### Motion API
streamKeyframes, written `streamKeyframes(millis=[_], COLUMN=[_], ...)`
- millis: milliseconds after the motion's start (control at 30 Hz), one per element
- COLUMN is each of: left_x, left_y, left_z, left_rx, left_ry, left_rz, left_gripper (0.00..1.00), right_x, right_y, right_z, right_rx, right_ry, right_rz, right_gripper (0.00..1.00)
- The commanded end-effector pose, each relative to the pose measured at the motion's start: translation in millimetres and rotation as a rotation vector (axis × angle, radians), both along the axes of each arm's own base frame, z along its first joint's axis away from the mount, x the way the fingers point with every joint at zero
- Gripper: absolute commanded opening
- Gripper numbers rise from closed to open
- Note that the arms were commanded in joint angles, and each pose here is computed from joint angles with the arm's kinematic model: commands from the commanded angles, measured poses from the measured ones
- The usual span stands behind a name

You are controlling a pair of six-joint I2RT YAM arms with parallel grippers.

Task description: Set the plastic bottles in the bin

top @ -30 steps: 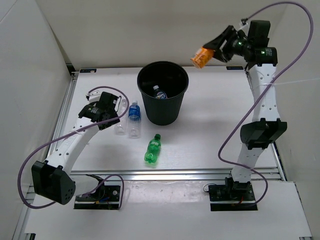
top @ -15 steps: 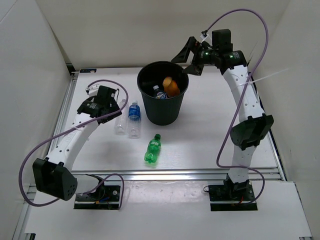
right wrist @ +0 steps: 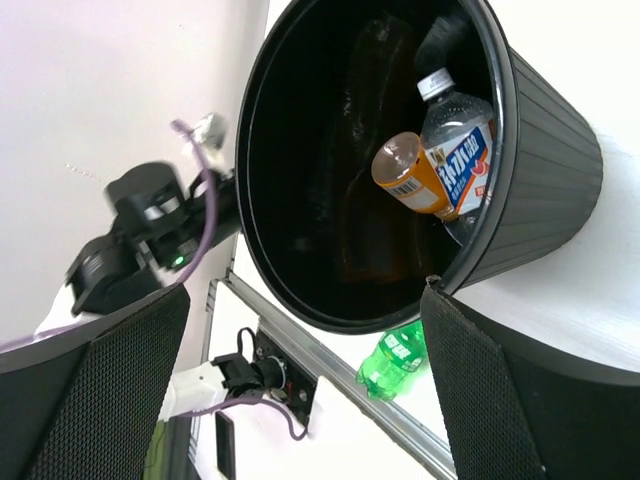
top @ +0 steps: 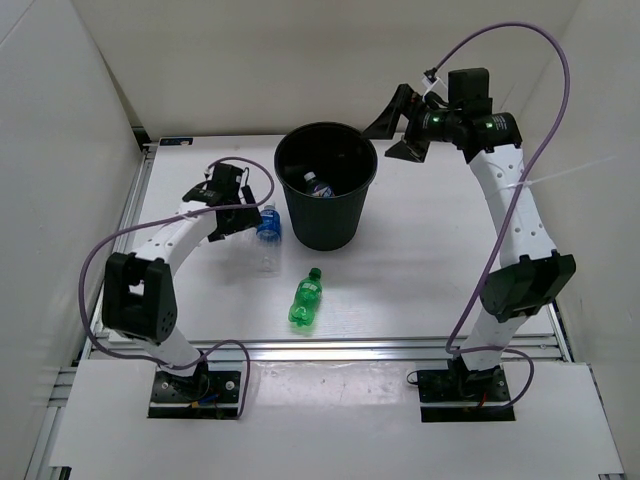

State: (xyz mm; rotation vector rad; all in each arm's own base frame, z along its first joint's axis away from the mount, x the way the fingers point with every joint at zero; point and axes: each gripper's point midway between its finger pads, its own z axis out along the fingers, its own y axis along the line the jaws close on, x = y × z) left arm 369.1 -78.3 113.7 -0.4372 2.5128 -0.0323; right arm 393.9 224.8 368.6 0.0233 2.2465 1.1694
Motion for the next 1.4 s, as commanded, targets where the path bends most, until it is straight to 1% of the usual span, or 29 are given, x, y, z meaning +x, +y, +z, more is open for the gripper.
streamKeyframes(millis=[0,33,133,200,300,467,667,767,800,833,933,967,1067,1167,1200,1233,1300,1333,1367], left_x=[20,23,36,41,47,47,36,32,29,29,31,31,39,52,56,62,69,76,79], left_y=[-6,-7,-3,-3,-5,-2,9,5,6,5,7,8,16,18,28,30,34,37,36], left_z=[6,-1,0,-9,-22,-38,-61,-64,-67,-67,-62,-61,-41,-7,5,33,67,104,123], left_rx=[-0.021,-0.017,-0.006,0.001,0.002,0.0,-0.03,-0.058,-0.056,-0.06,-0.06,-0.051,-0.04,-0.046,-0.026,-0.028,-0.024,-0.033,-0.046], left_ry=[-0.048,-0.03,-0.039,-0.02,0.006,0.044,0.107,0.121,0.13,0.129,0.112,0.11,0.05,-0.035,-0.062,-0.113,-0.187,-0.272,-0.316], left_rz=[-0.022,-0.022,-0.005,0.009,0.018,0.045,0.109,0.118,0.119,0.127,0.141,0.146,0.168,0.191,0.218,0.236,0.254,0.267,0.268], left_gripper=[1.0,1.0,1.0,1.0,1.0,1.0,1.0,0.8,0.72,0.6,0.58,0.53,0.46,0.45,0.43,0.43,0.41,0.41,0.41], right_x=[-12,-12,-12,-12,-9,-9,-7,-7,-4,-6,-4,-4,-4,-5,-8,-8,-10,-10,-13], right_y=[-4,-9,-16,-19,-26,-26,-26,-26,-25,-24,-28,-28,-28,-27,-27,-27,-28,-28,-28], right_z=[11,12,12,4,5,5,-2,-2,-6,-5,-8,-11,-14,-14,-14,-14,-10,-15,-15], right_rx=[0.017,0.017,0.026,0.027,0.033,0.033,0.03,0.03,0.029,0.034,0.033,0.031,0.034,0.04,0.039,0.039,0.041,0.039,0.038], right_ry=[-0.031,-0.033,-0.027,-0.002,-0.001,-0.001,0.017,0.018,0.027,0.028,0.037,0.046,0.061,0.063,0.064,0.064,0.055,0.068,0.07], right_rz=[0.033,0.023,0.016,0.014,0.003,0.003,0.003,0.003,0.003,0.01,0.001,0.001,-0.003,0.004,0.004,0.004,0.005,0.004,0.004], right_gripper=[1.0,1.0,1.0,1.0,1.0,1.0,1.0,1.0,1.0,1.0,1.0,1.0,1.0,1.0,1.0,1.0,1.0,1.0,1.0])
